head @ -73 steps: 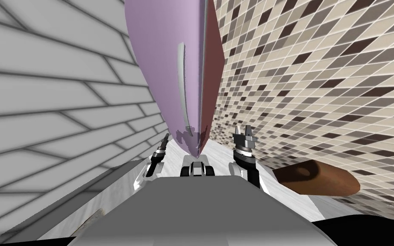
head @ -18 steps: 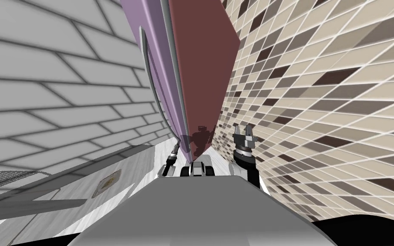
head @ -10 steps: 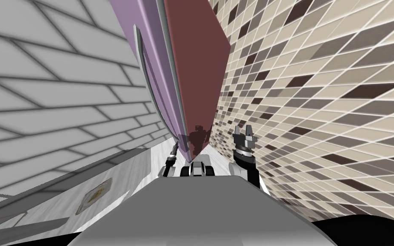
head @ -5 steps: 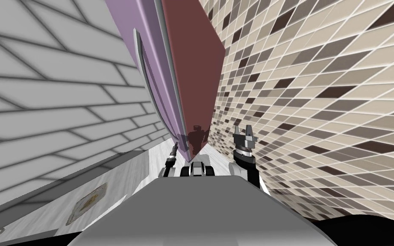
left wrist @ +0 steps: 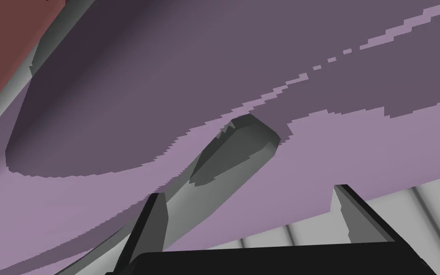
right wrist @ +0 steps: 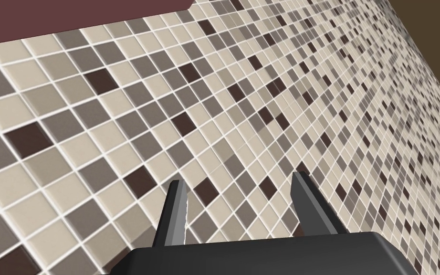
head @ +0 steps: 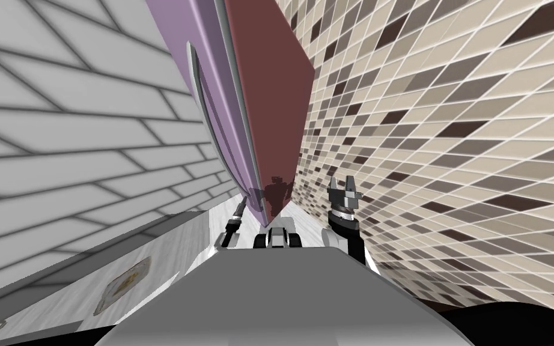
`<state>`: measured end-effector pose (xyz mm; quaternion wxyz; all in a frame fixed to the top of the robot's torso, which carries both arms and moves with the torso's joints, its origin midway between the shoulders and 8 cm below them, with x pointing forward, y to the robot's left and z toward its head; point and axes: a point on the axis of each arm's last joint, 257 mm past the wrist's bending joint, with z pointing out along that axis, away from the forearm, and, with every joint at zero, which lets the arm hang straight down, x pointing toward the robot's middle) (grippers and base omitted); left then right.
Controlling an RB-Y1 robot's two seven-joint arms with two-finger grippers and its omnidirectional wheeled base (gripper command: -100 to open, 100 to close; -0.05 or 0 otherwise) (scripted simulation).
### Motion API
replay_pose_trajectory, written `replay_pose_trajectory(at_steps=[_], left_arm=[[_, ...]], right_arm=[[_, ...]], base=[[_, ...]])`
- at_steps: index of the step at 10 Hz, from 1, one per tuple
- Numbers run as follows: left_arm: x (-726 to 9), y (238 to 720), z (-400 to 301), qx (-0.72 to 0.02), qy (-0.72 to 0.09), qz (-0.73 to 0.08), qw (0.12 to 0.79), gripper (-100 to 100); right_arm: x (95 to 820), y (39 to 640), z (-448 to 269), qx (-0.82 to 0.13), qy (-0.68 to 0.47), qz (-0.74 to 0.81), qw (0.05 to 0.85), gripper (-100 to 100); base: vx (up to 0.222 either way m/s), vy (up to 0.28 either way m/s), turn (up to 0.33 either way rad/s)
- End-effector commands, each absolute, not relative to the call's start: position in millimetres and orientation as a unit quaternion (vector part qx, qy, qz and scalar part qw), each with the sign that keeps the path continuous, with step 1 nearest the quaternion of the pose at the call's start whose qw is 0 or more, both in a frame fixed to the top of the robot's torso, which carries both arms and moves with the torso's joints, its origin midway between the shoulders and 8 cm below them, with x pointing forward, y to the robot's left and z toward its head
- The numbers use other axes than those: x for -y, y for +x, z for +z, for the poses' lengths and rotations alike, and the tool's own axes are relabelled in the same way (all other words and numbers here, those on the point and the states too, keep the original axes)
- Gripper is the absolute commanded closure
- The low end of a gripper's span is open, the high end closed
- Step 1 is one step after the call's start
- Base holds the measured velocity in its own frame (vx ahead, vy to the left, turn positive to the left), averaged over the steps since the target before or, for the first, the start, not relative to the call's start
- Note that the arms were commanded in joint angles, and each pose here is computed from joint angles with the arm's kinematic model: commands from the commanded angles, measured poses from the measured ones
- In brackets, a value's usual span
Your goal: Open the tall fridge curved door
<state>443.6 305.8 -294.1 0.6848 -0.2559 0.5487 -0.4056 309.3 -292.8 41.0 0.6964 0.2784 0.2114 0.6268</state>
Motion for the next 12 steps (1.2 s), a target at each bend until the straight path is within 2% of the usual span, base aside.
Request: replay_pose_trajectory(at_steps=[1, 12], left_arm=[[-320, 459, -290, -0.563, -0.246, -0.392, 0.685, -100], [-332, 518, -267, -0.597, -0.247, -0.356, 0.676, -100]], right_arm=[[293, 309, 41, -0.211, 0.278, 0.627, 0.696, 0], [293, 309, 41, -0.211, 0.278, 0.627, 0.696, 0]], base=[[-0.058, -0.019, -0.023], [-0.056, -0.027, -0.024]])
